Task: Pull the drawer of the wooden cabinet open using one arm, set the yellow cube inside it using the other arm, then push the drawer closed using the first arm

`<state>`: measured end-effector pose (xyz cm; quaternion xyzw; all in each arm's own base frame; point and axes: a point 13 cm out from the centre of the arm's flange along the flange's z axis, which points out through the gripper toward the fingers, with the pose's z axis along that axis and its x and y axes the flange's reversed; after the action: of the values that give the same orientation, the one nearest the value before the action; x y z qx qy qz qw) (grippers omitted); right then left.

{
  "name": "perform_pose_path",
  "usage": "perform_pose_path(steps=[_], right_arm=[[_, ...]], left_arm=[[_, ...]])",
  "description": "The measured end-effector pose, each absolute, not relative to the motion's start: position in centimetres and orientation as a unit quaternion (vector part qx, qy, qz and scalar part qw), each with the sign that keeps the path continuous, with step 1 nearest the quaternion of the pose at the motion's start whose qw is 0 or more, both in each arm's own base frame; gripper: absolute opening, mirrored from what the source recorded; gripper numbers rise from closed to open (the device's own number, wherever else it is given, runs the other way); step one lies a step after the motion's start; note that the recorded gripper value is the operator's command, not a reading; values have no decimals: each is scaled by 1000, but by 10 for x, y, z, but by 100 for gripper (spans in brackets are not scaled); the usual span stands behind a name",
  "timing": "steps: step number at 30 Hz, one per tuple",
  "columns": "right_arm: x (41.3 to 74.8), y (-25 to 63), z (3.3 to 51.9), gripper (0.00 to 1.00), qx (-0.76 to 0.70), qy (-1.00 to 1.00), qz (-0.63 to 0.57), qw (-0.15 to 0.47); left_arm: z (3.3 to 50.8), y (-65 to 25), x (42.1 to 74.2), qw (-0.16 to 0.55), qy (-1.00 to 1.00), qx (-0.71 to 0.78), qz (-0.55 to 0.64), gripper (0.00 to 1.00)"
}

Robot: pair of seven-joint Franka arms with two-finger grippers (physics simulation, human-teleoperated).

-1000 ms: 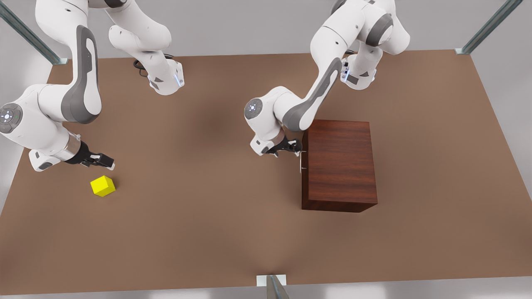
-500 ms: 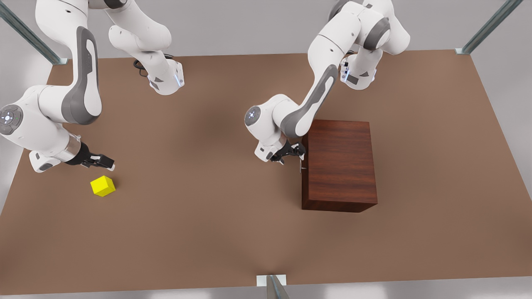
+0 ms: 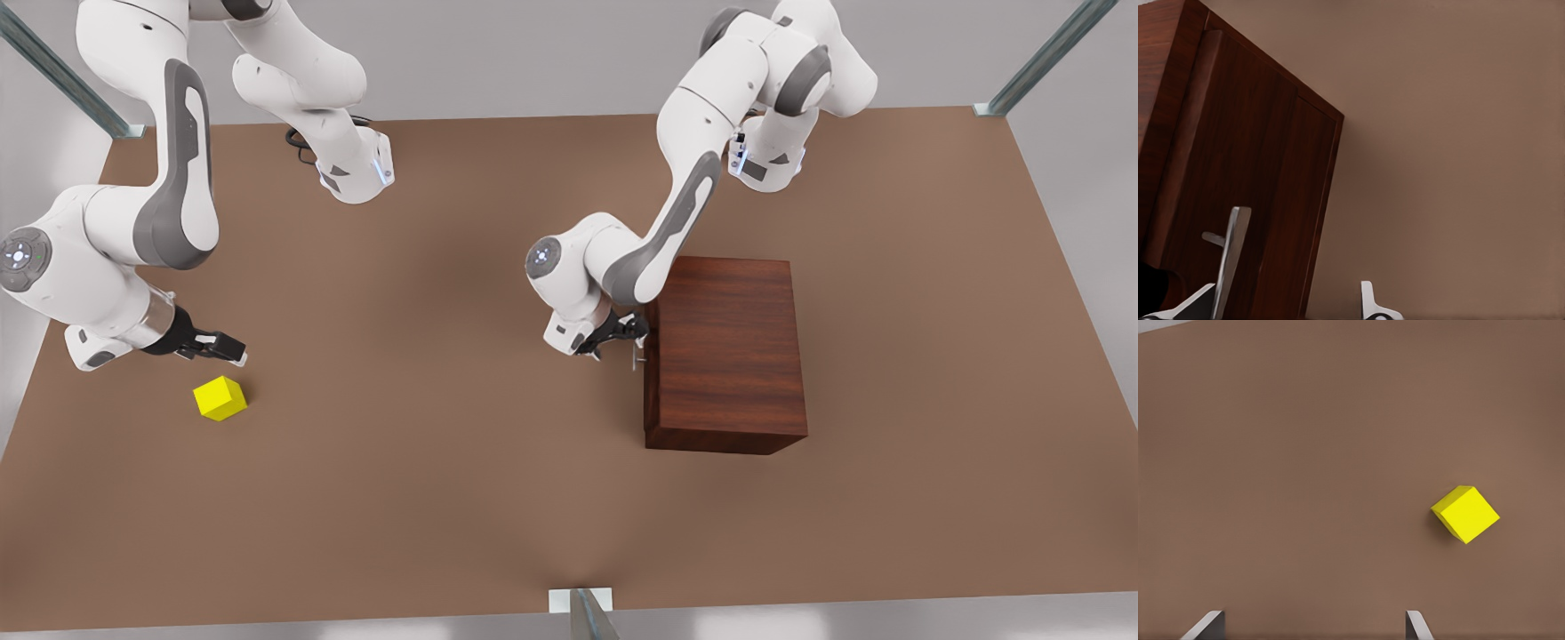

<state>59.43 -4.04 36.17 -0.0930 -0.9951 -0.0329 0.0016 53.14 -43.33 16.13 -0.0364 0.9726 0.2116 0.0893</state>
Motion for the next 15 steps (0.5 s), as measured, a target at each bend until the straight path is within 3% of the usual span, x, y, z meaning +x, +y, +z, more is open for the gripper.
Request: perform_pose_path(steps=[15], right_arm=[[594, -41, 361, 100, -94, -995, -33, 2]], left_arm=[[169, -486, 531, 98, 983, -48, 150, 100]])
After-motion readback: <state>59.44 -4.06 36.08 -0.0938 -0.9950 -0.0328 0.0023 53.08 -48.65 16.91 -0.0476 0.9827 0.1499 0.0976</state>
